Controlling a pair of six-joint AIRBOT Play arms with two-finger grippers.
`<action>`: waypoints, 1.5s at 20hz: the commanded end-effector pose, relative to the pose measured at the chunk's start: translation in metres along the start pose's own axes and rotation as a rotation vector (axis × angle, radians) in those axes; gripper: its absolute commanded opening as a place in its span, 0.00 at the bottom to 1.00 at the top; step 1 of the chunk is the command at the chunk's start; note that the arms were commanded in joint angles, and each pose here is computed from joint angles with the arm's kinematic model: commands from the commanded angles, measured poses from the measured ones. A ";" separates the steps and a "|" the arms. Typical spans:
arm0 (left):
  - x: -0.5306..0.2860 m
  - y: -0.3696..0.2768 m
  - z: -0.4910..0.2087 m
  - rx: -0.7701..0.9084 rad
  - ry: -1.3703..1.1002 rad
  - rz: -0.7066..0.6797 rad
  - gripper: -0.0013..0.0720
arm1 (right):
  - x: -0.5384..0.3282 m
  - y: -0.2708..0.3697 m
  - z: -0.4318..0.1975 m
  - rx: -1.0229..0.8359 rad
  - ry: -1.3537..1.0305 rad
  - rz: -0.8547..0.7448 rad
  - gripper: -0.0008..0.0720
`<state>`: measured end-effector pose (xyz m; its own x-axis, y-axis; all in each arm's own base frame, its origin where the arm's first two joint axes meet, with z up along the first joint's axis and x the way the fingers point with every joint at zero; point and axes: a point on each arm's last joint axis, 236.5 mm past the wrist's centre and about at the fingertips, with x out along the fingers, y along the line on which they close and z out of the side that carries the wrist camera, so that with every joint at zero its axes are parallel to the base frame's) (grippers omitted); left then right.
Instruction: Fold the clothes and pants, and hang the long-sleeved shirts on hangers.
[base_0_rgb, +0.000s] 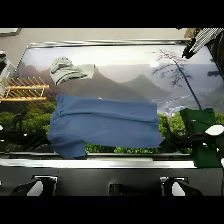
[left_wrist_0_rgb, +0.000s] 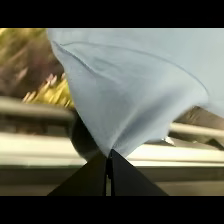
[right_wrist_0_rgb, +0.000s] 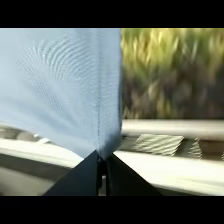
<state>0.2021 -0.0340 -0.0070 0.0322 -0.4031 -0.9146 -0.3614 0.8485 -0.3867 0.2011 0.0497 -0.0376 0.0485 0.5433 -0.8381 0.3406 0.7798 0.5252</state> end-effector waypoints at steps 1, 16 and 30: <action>-0.028 -0.002 -0.012 -0.006 -0.038 0.036 0.04 | -0.022 0.010 -0.016 -0.023 -0.072 -0.025 0.05; 0.000 -0.059 0.200 0.203 -0.069 0.015 0.04 | 0.015 0.053 0.163 -0.150 -0.269 -0.014 0.05; 0.020 -0.086 0.261 0.270 -0.115 0.015 0.47 | -0.006 0.051 0.189 -0.099 -0.246 0.009 0.69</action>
<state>0.4697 -0.0299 -0.0358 0.1101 -0.3752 -0.9204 -0.1174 0.9146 -0.3870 0.4005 0.0415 -0.0499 0.2876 0.4564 -0.8420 0.2374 0.8178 0.5243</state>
